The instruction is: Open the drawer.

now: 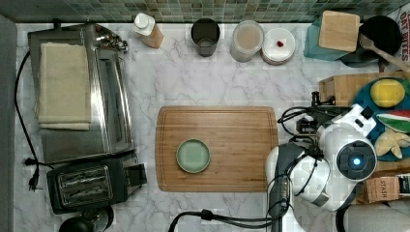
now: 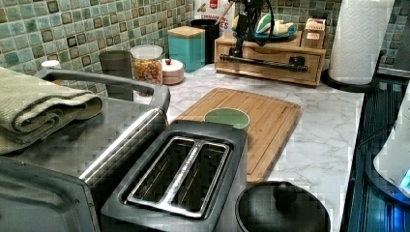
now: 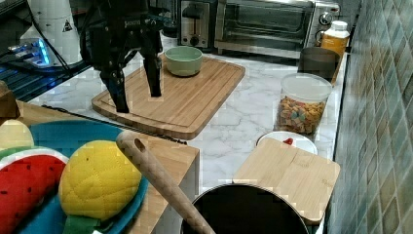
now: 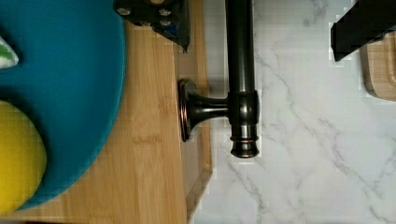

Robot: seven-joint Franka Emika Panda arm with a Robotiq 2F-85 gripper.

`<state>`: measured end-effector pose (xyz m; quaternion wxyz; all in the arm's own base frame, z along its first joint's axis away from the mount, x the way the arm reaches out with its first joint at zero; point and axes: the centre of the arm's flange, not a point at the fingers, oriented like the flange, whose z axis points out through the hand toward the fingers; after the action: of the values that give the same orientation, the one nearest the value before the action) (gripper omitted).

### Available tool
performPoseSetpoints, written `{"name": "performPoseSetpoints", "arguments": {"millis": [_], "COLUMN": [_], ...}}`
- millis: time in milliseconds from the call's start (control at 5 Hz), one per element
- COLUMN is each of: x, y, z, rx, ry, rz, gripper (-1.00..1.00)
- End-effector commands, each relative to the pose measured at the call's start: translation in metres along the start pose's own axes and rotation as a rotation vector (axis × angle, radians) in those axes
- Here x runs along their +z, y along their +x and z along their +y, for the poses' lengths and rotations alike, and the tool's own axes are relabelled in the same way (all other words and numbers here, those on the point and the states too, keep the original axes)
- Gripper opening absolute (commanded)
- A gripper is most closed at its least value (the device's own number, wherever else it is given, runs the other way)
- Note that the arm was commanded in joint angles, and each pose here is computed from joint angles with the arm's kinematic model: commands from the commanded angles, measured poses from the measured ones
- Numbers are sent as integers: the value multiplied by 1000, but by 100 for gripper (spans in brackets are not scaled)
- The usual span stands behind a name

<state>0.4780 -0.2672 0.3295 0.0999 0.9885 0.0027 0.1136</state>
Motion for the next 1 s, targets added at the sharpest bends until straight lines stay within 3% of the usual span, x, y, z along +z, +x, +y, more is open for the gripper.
{"name": "performPoseSetpoints", "arguments": {"millis": [200, 400, 600, 800, 1000], "x": [61, 77, 90, 96, 99], "y": [-65, -66, -68, -60, -57], "z": [-32, -34, -13, -14, -17], "rx": [61, 70, 22, 8, 13], "ry": [59, -20, -29, 22, 34], "rz": [-117, -106, -78, -125, -140], "gripper": [100, 100, 100, 100, 100]}}
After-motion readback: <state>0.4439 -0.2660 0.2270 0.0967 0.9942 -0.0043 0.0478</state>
